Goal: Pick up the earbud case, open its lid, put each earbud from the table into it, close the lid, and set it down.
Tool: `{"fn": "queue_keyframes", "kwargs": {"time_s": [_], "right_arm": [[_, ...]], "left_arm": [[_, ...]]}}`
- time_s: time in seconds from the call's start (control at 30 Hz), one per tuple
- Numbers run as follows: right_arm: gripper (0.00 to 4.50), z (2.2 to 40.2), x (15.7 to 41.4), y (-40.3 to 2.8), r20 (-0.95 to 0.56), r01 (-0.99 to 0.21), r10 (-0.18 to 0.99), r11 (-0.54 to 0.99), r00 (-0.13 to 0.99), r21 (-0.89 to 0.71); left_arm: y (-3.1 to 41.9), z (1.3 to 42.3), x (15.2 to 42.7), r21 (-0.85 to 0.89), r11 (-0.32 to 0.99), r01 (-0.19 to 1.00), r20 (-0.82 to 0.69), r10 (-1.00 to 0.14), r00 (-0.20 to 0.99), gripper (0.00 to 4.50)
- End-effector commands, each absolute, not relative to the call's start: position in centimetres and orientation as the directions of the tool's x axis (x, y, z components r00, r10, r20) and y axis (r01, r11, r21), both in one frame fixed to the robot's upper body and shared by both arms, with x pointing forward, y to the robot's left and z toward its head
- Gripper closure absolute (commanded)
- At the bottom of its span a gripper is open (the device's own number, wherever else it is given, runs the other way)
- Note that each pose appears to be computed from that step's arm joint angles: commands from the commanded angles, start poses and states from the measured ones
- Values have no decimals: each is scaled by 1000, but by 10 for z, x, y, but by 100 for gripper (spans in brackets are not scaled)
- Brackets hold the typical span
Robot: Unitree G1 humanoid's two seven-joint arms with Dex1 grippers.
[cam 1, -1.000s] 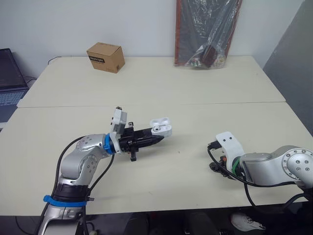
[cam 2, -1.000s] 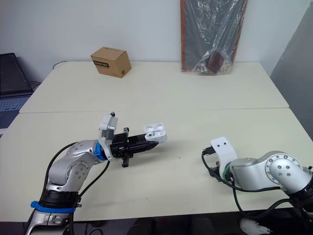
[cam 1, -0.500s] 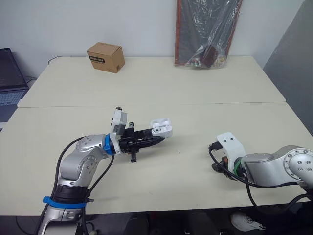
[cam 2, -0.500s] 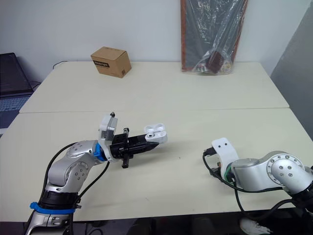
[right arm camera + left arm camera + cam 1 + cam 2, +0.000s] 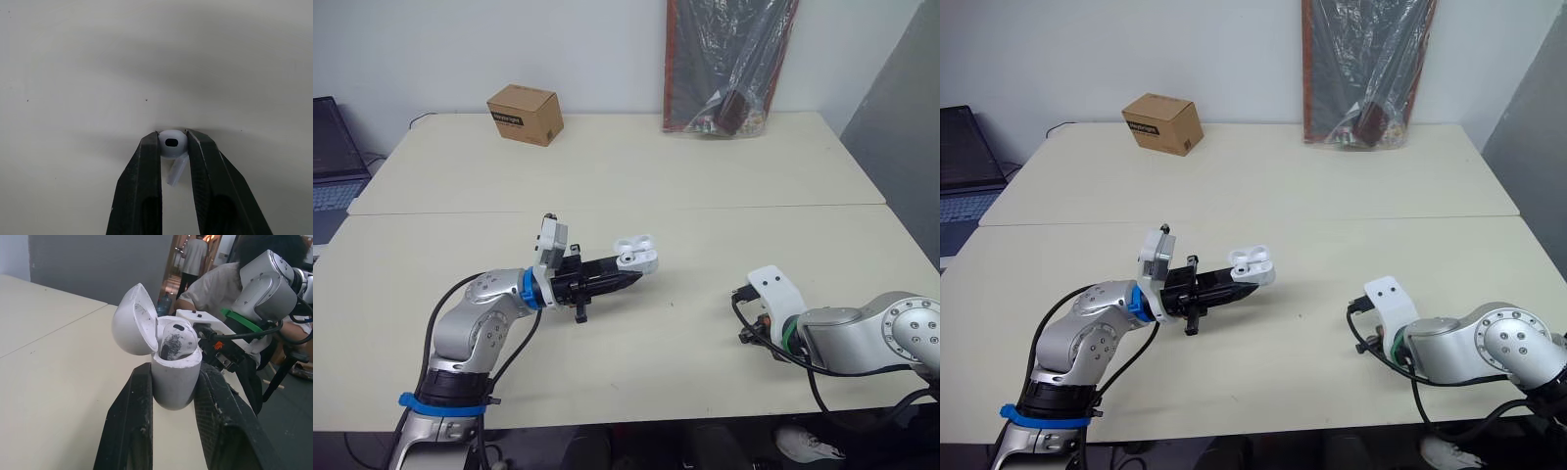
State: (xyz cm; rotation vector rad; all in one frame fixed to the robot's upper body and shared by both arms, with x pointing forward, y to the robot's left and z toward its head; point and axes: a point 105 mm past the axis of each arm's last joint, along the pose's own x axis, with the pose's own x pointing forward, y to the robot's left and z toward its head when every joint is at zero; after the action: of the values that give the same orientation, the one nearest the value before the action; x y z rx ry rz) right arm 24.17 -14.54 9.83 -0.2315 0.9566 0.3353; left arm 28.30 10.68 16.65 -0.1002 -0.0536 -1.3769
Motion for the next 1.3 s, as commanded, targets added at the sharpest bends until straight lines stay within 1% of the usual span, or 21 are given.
{"fn": "queue_keyframes", "kwargs": {"time_s": [0.03, 0.07, 0.13, 0.17, 0.2, 0.27, 0.33, 0.37, 0.43, 0.53, 0.7, 0.8, 0.9, 0.97, 1.13, 1.3], "right_arm": [[408, 109, 239, -139, -827, -468, 220, 882, 518, -59], [408, 112, 241, -138, -823, -486, 225, 871, 522, -70], [408, 125, 250, -133, -769, -545, 254, 826, 587, -143], [408, 133, 257, -129, -721, -561, 275, 806, 636, -187], [408, 142, 267, -126, -655, -546, 294, 809, 696, -217], [408, 154, 280, -124, -551, -507, 328, 836, 767, -209], [408, 170, 290, -118, -406, -486, 394, 861, 824, -151], [408, 176, 293, -116, -356, -483, 422, 870, 834, -101], [408, 182, 294, -113, -303, -494, 468, 870, 830, -9], [408, 197, 294, -104, -199, -527, 535, 844, 821, 95], [408, 235, 290, -82, -1, -612, 645, 725, 764, 315], [408, 248, 289, -74, 53, -638, 671, 674, 740, 372], [408, 261, 290, -67, 104, -668, 678, 665, 727, 333], [408, 263, 292, -62, 110, -680, 678, 689, 727, 252], [408, 254, 295, -47, 104, -694, 686, 715, 720, 85], [408, 244, 298, -40, 106, -682, 678, 732, 727, -5]], "left_arm": [[106, 177, 279, 1, 172, 985, 123, -978, 170, 365], [106, 177, 279, 1, 172, 985, 123, -978, 171, 365], [107, 176, 281, -5, 176, 984, 124, -977, 176, 365], [108, 175, 284, -11, 182, 983, 127, -975, 182, 365], [109, 174, 287, -17, 188, 982, 129, -974, 188, 365], [110, 173, 292, -28, 197, 980, 135, -971, 199, 365], [113, 172, 297, -42, 210, 977, 142, -967, 213, 365], [114, 171, 299, -44, 214, 976, 138, -966, 218, 365], [116, 168, 302, -45, 217, 975, 131, -966, 222, 365], [116, 166, 308, -55, 225, 973, 132, -964, 230, 365], [112, 166, 318, -74, 235, 969, 141, -960, 244, 365], [111, 166, 321, -75, 236, 969, 143, -959, 244, 365], [106, 168, 326, -87, 246, 965, 151, -955, 257, 365], [101, 173, 328, -101, 240, 966, 174, -951, 254, 365], [93, 182, 329, -113, 219, 969, 200, -950, 238, 365], [93, 188, 332, -129, 225, 966, 218, -944, 249, 365]]}}
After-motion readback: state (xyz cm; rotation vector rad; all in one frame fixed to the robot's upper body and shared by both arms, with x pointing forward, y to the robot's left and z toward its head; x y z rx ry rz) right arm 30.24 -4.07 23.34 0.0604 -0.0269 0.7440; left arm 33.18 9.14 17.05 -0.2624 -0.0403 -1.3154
